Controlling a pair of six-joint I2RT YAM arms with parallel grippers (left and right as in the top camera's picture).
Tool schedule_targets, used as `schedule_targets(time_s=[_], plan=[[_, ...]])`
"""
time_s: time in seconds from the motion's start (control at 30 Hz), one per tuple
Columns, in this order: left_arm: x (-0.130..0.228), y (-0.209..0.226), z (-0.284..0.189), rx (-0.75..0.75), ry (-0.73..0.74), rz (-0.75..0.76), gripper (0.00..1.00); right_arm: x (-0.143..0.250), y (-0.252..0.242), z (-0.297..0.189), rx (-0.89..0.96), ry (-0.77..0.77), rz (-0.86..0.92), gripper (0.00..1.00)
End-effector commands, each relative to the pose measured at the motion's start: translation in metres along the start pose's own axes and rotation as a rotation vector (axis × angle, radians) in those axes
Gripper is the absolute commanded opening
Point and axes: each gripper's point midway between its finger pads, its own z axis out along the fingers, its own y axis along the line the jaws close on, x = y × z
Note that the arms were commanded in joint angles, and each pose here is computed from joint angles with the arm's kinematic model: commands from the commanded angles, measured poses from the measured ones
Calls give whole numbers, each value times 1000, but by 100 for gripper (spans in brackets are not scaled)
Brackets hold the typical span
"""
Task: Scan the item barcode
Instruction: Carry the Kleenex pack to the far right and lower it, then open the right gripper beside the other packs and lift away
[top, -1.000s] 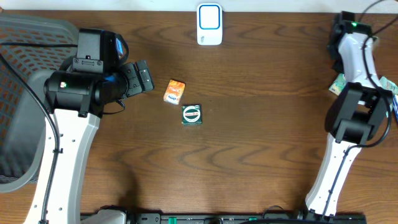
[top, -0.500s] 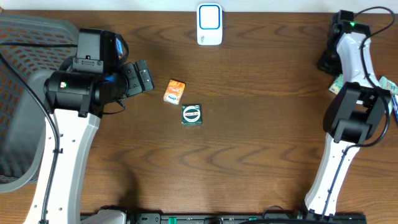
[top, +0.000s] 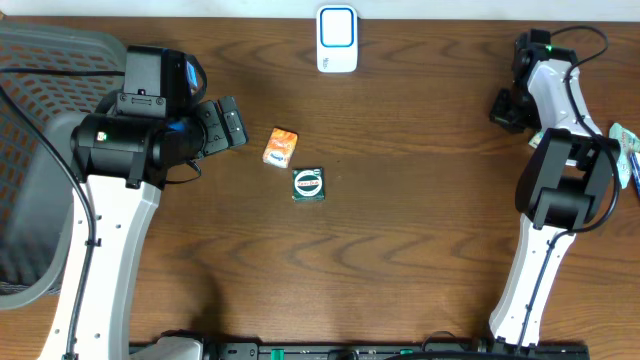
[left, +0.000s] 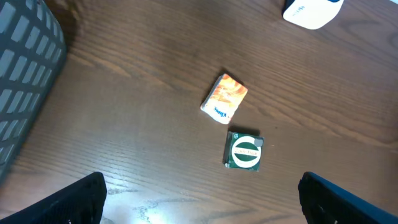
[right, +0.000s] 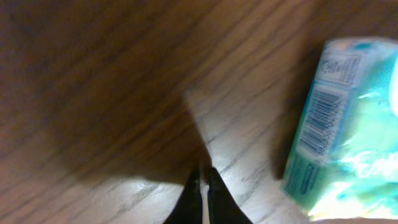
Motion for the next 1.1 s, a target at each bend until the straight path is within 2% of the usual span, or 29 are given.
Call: schedule_targets(time_s=[0.0,0.27,0.37,0.43,0.7,0.93,1.07], plan=[[-4,1,-3,-4,-12,3,98,4,-19,10,89,3,50,1],[-4,1,-3,-4,-12,3,98,3,-75,8,315,-14,101,1],[-4,1,-3,-4,-12,3,98,3,-122,-1,493,-43,216,1],[-4,1,-3,-4,-12,3,98,6,-141,-5,538,-42,277,1],[-4,1,-3,-4,-12,3,98,3,-143,-12,421,-21,328,1],[-4,1,-3,-4,-12,3,98,-10,-47,-15,20,-17,8,1],[-4,1,-3,-4,-12,3,98,-11,-6,-20,-132,-29,-23,1]])
